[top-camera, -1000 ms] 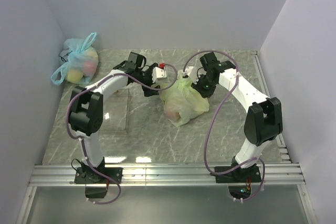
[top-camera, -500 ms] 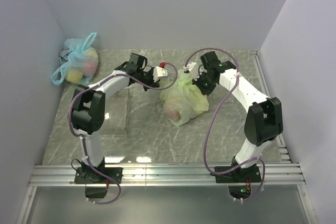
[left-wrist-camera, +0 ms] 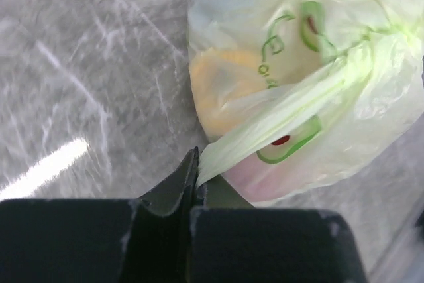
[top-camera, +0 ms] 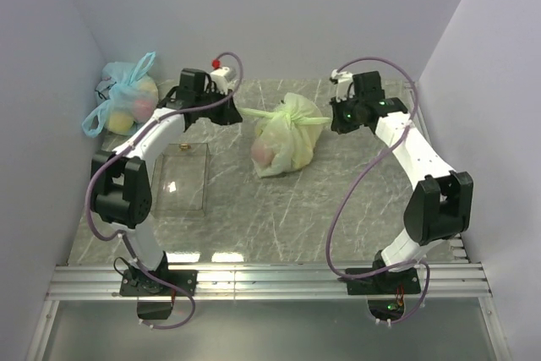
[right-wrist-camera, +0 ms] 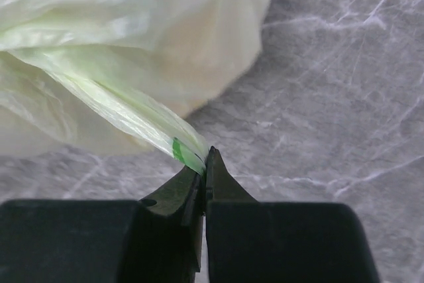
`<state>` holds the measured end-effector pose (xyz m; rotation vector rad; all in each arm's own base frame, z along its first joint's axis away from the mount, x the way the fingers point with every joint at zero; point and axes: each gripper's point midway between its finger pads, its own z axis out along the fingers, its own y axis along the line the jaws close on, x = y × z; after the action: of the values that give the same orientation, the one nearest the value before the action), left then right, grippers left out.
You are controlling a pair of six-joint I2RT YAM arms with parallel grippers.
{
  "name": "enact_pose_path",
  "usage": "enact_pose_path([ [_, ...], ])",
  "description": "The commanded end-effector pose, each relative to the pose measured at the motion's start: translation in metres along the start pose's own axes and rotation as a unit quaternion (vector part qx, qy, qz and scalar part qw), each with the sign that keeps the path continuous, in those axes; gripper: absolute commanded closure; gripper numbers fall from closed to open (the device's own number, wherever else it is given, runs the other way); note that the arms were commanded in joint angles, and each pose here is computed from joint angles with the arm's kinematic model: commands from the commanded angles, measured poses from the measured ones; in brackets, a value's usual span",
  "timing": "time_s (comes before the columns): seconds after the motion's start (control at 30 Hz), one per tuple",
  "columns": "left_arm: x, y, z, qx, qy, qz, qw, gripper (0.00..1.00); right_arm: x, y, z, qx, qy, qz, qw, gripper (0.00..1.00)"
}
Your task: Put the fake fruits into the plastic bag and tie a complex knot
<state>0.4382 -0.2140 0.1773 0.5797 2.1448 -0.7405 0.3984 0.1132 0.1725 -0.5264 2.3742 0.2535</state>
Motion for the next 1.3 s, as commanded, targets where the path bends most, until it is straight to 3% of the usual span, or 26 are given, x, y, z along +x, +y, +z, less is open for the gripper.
enact_pose_path([
  [0.0,-0.014,0.087,-0.064,-0.158,-0.047,-0.172,0.971,1.00,0.024,-0.078,-0.039,0.125,0.012,0.094,0.988,1.00],
  [0.27,0.042,0.171,-0.100,-0.268,-0.032,-0.239,0.933,1.00,0.083,-0.131,-0.016,0.161,0.064,0.125,0.977,1.00],
  [0.43,0.061,0.199,-0.099,-0.295,-0.009,-0.231,0.927,1.00,0.107,-0.140,0.008,0.157,0.094,0.111,0.977,1.00],
  [0.73,0.015,0.151,-0.075,-0.199,-0.033,-0.136,0.970,1.00,0.065,-0.099,0.012,0.060,0.046,0.103,0.992,1.00],
  [0.93,-0.009,0.141,-0.074,-0.190,-0.058,-0.122,0.972,1.00,0.028,-0.097,-0.002,0.055,-0.004,0.097,0.994,1.00],
  [1.03,-0.002,0.135,-0.068,-0.158,-0.033,-0.119,0.980,1.00,0.031,-0.084,0.005,0.021,0.019,0.082,0.996,1.00],
  [1.07,0.000,0.124,-0.063,-0.124,-0.025,-0.119,0.985,0.97,0.034,-0.079,0.004,0.009,0.034,0.081,0.996,1.00],
  [1.1,-0.004,0.119,-0.063,-0.109,-0.022,-0.113,0.987,0.87,0.039,-0.069,0.011,-0.015,0.049,0.078,0.996,0.96],
  [1.13,-0.001,0.116,-0.060,-0.095,-0.014,-0.117,0.988,0.65,0.040,-0.064,0.011,-0.029,0.055,0.074,0.995,0.82],
  [1.17,0.000,0.111,-0.060,-0.084,-0.008,-0.121,0.989,0.55,0.041,-0.059,0.009,-0.041,0.059,0.077,0.994,0.70],
  [1.23,-0.011,0.093,-0.060,-0.067,-0.014,-0.109,0.992,0.19,0.032,-0.049,0.001,-0.062,0.037,0.073,0.995,0.42],
  [1.27,-0.015,0.089,-0.062,-0.065,-0.018,-0.103,0.992,0.04,0.027,-0.046,-0.004,-0.068,0.026,0.068,0.995,0.37],
])
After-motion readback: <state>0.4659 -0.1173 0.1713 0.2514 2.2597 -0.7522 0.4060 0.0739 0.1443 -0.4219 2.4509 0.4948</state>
